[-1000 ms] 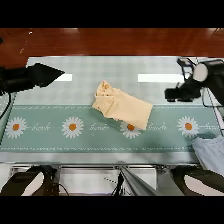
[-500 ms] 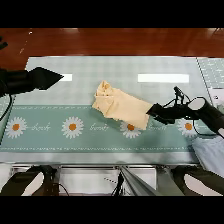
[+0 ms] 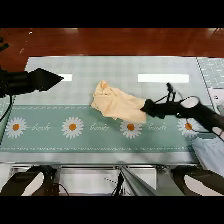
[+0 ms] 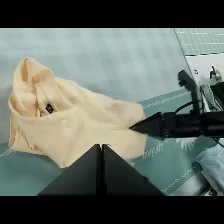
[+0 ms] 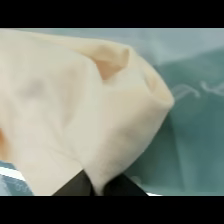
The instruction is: Fold the shirts.
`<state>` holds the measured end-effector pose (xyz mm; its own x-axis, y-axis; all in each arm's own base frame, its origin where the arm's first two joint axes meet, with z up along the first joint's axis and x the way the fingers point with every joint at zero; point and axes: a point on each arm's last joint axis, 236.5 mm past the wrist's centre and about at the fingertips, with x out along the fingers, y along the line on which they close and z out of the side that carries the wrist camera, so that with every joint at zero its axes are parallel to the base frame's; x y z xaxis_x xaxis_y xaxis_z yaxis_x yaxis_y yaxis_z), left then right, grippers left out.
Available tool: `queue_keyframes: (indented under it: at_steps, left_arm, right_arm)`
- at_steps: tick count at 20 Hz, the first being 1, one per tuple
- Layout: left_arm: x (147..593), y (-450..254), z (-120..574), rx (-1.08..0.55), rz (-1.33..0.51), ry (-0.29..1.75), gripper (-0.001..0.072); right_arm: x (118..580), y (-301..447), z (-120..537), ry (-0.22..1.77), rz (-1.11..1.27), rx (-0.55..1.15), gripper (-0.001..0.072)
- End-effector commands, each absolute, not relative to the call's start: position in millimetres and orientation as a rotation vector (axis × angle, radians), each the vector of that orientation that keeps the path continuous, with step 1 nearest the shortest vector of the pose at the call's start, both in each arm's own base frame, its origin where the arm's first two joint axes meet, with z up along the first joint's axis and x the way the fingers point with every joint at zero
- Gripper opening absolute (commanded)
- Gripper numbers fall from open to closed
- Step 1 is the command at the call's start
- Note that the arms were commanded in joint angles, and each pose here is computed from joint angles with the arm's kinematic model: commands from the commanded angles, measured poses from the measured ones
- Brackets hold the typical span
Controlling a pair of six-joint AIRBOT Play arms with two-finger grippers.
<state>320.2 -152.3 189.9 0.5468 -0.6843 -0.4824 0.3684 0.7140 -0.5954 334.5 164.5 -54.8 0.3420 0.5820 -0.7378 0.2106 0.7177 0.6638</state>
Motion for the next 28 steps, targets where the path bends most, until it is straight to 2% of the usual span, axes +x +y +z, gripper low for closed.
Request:
queue_keyframes:
  at_steps: [1,5,7,10,14,16,21,24,28]
  left_arm:
    - [323.4,-150.3,183.2,-0.455,-0.639,0.779,0.0024]
    - [336.0,-149.6,160.7,-0.482,-0.626,0.843,0.0024]
    - [343.0,-149.2,145.2,-0.501,-0.618,0.887,0.0023]
    - [350.8,-148.9,123.5,-0.504,-0.618,0.94,0.0024]
    - [357.6,-148.4,104.5,-0.462,-0.64,0.964,0.0024]
    - [360.6,-148.1,95.0,-0.438,-0.653,0.974,0.0024]
    - [368.3,-145.1,69.7,-0.419,-0.659,1.015,0.0024]
    - [372.1,-141.2,60.0,-0.42,-0.643,1.032,0.0024]
    - [376.8,-135.7,56.9,-0.371,-0.632,1.011,0.0024]
  right_arm:
    - [335.9,134.5,42.8,1.117,0.407,0.633,0.0044]
    - [327.0,46.8,180.5,0.858,0.218,0.583,0.0044]
    - [305.7,4.7,210.0,0.816,0.082,0.566,0.0044]
    - [266.4,-57.9,215.7,0.839,-0.187,0.616,0.0045]
    - [193.8,-136.9,205.9,0.93,-0.569,0.601,0.0044]
    - [142.0,-160.2,190.5,1.064,-0.742,0.583,0.0044]
    - [41.7,-196.8,194.3,1.195,-1.189,0.558,0.0045]
    - [14.7,-199.6,207.4,1.248,-1.245,0.437,0.0045]
    - [0.0,-198.8,215.6,1.264,-1.284,0.386,0.0046]
